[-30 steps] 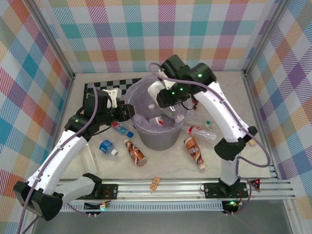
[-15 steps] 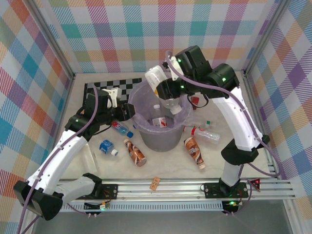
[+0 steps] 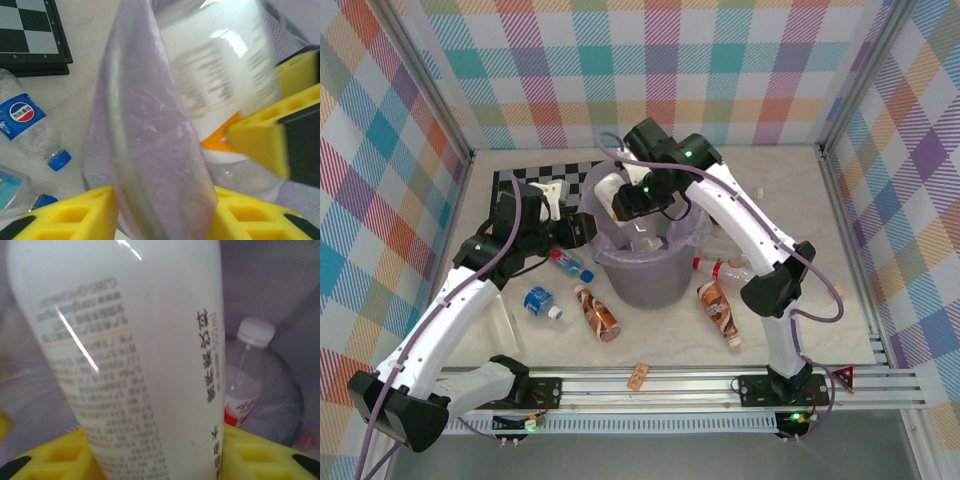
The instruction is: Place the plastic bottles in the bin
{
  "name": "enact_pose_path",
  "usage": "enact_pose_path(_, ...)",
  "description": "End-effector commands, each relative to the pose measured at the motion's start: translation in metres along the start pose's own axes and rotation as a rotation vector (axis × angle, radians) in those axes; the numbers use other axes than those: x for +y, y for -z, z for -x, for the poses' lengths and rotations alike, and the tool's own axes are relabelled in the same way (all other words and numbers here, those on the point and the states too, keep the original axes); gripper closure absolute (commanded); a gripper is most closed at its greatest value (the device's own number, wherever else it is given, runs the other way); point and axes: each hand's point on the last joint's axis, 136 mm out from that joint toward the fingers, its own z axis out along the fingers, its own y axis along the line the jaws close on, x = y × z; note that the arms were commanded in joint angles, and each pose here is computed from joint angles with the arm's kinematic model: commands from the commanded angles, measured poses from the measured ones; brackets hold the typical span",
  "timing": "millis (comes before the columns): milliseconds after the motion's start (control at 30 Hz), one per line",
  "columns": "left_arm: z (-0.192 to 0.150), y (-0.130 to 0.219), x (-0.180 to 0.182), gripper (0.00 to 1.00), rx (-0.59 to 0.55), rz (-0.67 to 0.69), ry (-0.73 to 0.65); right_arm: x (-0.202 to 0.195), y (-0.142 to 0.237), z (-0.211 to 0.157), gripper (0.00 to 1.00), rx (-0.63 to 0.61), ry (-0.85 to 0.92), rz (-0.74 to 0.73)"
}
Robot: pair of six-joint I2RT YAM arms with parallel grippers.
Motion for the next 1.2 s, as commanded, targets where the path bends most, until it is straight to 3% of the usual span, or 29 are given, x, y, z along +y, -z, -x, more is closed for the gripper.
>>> enact_pose_path(0, -0.002, 0.005, -0.002, 0.55, 0.004, 0.000, -0.004, 0.000, -0.015, -0.014, 0.54, 0.054, -0.046, 0.017)
enact_pose_path(167, -0.003, 0.003, -0.001, 0.55, 0.008, 0.005, -0.004, -0.006, -0.033, -0.027, 0.52, 0.079, -0.082, 0.012)
enact_pose_path(333, -0.002, 0.003, -0.001, 0.55, 0.005, 0.008, -0.004, -0.005, -0.027, -0.028, 0.33, 0.067, -0.082, 0.018)
enact_pose_path(600, 0.001, 0.005, -0.001, 0.55, 0.000, 0.014, -0.004, 0.006, 0.039, -0.010, 0.20, -0.066, -0.024, 0.019)
enact_pose_path(733, 0.007, 0.014, -0.005, 0.51, -0.009, 0.019, -0.018, 0.013, 0.091, -0.008, 0.13, -0.171, -0.010, 0.029)
enact_pose_path(867, 0.016, 0.027, -0.016, 0.46, -0.020, 0.004, -0.041, 0.013, 0.148, -0.017, 0.12, -0.270, -0.029, 0.033)
enact_pose_path(1000, 0.019, 0.039, -0.025, 0.46, -0.032, -0.024, -0.048, -0.012, 0.193, -0.038, 0.14, -0.339, -0.124, 0.010)
enact_pose_path(1167, 0.007, 0.039, -0.024, 0.50, 0.001, -0.043, -0.024, -0.062, 0.207, -0.079, 0.26, -0.360, -0.358, 0.084)
